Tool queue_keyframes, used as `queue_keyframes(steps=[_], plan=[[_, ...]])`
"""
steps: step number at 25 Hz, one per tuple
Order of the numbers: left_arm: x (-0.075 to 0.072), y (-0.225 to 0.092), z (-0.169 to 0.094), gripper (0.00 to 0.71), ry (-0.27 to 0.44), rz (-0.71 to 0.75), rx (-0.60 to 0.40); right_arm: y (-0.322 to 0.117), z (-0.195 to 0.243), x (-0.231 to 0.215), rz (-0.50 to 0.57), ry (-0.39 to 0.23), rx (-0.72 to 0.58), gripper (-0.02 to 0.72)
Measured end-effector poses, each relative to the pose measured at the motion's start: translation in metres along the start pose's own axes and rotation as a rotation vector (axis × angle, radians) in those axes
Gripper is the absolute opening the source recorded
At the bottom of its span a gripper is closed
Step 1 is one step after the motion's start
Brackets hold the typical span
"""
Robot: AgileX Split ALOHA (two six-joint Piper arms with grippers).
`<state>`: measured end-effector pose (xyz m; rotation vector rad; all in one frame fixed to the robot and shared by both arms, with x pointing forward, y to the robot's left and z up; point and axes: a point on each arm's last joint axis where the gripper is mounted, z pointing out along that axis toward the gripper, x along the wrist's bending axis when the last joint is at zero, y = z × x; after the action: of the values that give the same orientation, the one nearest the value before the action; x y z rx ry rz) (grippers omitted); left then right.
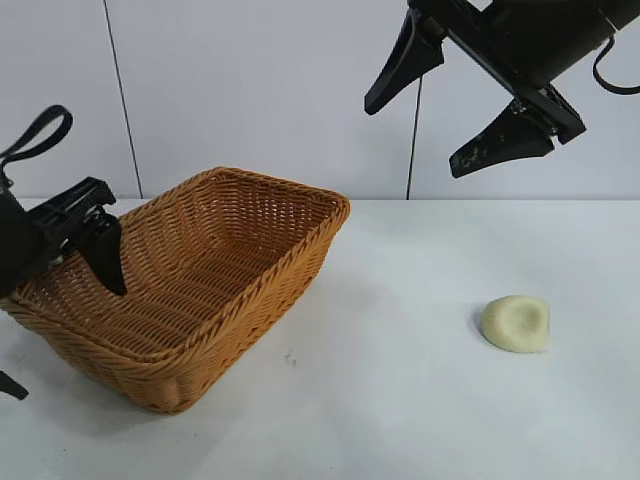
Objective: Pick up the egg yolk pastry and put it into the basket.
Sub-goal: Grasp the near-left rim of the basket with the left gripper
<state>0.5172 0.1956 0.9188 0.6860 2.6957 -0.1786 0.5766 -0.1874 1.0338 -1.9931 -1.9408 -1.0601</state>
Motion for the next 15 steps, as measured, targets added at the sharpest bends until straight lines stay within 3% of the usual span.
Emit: queue_keyframes(steps=[4, 7, 9, 13, 15], plan=[[0.003, 0.001, 0.013, 0.687, 0.033, -0.012, 0.002, 0.0, 0.0, 0.0, 0.0, 0.0, 0.0, 0.678], [0.004, 0.002, 0.017, 0.601, 0.035, -0.017, -0.001, 0.0, 0.0, 0.0, 0.0, 0.0, 0.0, 0.678], [0.004, 0.002, 0.018, 0.484, 0.038, -0.018, -0.001, 0.0, 0.0, 0.0, 0.0, 0.0, 0.0, 0.678], [0.004, 0.002, 0.018, 0.158, 0.038, -0.018, -0.001, 0.0, 0.0, 0.0, 0.0, 0.0, 0.0, 0.678], [0.003, 0.002, 0.018, 0.093, 0.035, -0.025, 0.001, 0.0, 0.0, 0.0, 0.0, 0.0, 0.0, 0.678]])
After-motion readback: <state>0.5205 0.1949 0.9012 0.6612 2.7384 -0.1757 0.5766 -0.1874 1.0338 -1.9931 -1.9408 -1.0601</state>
